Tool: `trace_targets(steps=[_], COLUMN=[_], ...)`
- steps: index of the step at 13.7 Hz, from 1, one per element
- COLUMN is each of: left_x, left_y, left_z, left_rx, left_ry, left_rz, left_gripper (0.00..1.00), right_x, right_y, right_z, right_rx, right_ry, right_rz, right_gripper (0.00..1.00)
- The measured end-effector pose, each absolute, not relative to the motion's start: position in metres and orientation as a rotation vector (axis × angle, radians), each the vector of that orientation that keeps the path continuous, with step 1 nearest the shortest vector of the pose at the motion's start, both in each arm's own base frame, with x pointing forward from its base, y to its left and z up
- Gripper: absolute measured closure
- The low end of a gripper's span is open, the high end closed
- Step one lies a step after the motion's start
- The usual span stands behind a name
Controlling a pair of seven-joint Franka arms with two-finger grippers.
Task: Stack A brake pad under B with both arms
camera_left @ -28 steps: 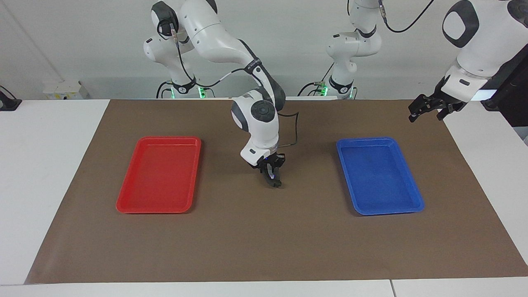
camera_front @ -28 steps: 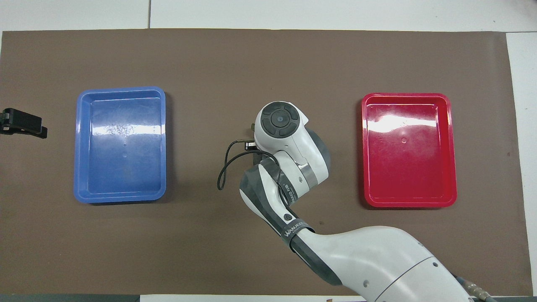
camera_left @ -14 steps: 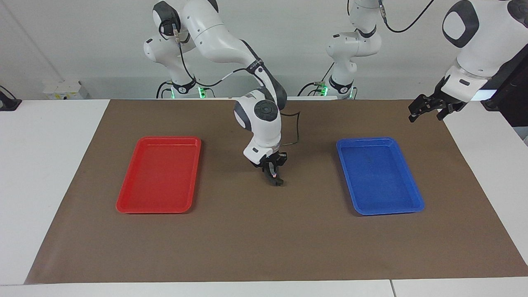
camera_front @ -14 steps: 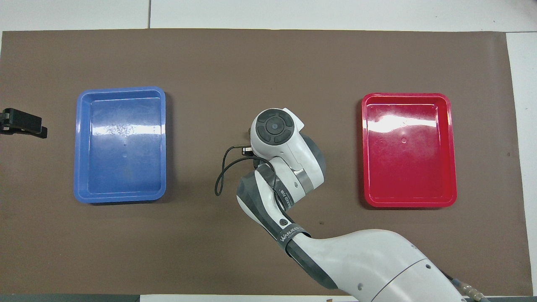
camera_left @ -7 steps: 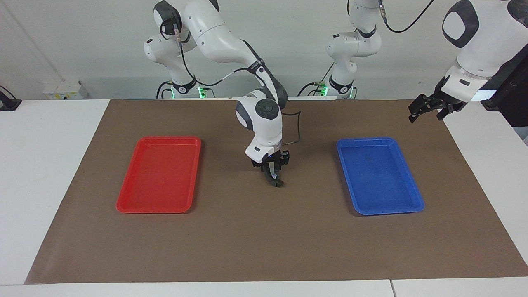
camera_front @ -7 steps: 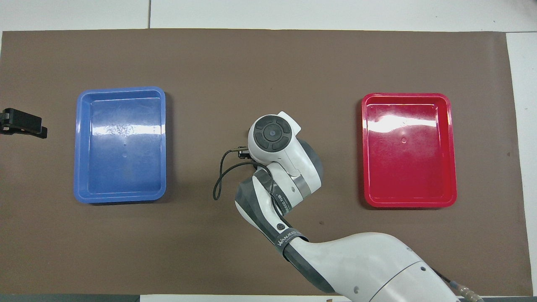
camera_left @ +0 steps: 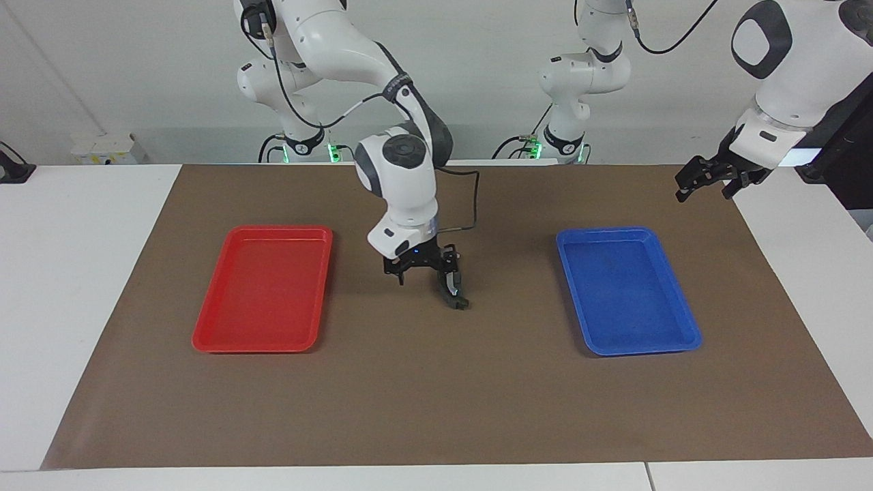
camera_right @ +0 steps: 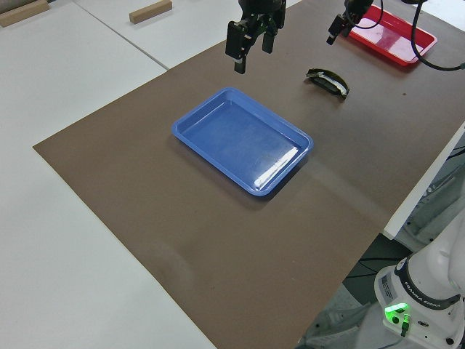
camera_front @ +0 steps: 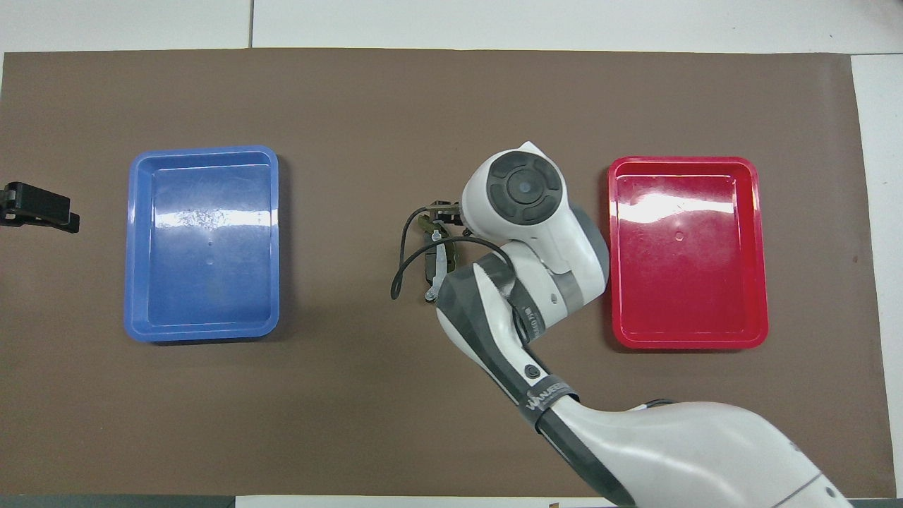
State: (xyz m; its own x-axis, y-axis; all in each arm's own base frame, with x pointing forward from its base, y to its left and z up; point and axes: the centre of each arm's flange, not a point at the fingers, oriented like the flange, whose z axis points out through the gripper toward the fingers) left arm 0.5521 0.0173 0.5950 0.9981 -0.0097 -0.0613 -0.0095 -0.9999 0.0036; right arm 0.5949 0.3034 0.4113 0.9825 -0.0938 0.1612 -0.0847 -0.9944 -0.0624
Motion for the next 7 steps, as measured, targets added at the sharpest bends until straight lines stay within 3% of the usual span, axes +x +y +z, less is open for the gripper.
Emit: trace_targets(steps=[7], left_x=[0.552], left_y=[0.017], left_z=[0.595], left_rx=[3.137], left_ry=[-0.015], left_rz=[-0.096], left_gripper=[0.00], right_x=[0.609], right_y=[0.154], right_z=[0.515], right_rx=[-3.153], right_ry=[0.121], right_rz=[-0.320], right_gripper=[0.00])
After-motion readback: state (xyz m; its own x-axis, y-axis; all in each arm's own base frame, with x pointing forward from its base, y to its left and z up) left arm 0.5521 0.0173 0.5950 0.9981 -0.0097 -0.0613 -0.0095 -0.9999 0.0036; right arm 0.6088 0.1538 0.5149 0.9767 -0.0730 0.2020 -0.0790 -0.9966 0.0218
